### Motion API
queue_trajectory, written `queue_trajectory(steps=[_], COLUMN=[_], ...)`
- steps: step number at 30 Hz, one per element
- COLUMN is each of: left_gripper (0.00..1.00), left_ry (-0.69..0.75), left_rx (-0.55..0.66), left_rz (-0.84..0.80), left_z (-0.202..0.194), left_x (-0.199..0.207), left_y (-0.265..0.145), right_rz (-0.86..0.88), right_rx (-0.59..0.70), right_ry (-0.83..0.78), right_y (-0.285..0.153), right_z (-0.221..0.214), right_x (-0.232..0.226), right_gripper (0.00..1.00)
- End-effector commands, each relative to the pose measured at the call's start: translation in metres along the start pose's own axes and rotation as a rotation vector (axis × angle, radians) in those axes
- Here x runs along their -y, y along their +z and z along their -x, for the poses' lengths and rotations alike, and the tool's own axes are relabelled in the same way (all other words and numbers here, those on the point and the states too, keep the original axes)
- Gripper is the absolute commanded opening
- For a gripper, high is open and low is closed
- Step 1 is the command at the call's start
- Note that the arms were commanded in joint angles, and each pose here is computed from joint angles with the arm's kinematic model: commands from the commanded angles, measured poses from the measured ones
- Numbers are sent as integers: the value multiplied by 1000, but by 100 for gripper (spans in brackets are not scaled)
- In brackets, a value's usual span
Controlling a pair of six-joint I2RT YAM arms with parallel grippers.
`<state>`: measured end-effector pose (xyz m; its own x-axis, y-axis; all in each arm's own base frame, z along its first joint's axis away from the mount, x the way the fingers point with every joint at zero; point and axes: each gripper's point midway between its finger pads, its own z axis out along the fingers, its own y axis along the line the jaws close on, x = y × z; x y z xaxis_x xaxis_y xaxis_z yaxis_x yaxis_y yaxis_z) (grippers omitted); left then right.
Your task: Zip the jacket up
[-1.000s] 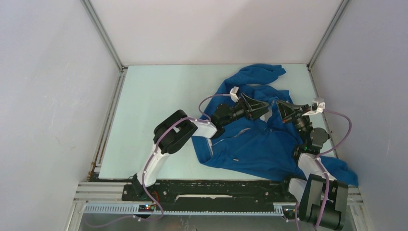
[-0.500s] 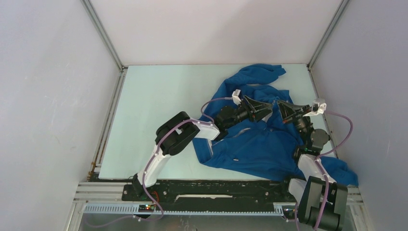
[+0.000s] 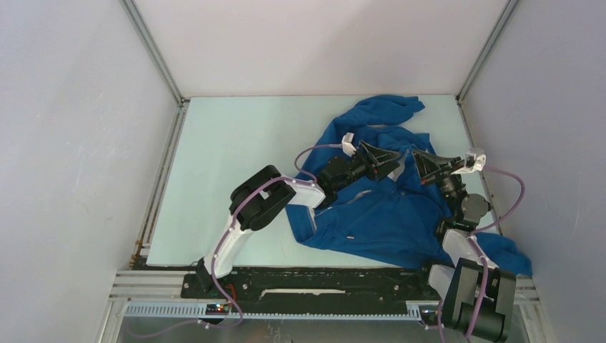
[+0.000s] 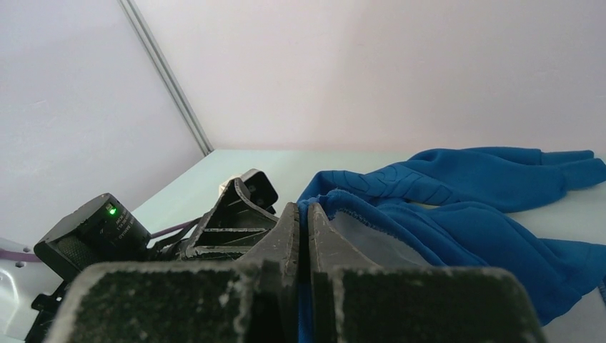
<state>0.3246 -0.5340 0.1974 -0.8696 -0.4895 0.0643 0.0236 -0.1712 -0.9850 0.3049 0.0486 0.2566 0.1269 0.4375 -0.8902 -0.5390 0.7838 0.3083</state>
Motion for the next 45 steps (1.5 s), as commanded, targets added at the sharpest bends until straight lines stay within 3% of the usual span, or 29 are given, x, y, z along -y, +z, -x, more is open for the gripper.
queue_trajectory(steps=[1, 8, 30, 45], left_gripper=[61, 67, 73, 60], left_ry=[44, 14, -32, -37], left_rx=[7, -22, -110, -106], left_rz=[-148, -192, -286, -305], left_z=[1, -11, -29, -26], left_x=[53, 65, 90, 100], left_y=[12, 18, 28, 4], right_rz=[49, 55, 45, 41], right_rx=[63, 71, 85, 89], right_ry=[-56, -54, -62, -62], right_y=[1, 2, 0, -2], right_z=[17, 20, 28, 30], right_x=[-11, -12, -9, -8], right_gripper=[0, 0, 0, 0])
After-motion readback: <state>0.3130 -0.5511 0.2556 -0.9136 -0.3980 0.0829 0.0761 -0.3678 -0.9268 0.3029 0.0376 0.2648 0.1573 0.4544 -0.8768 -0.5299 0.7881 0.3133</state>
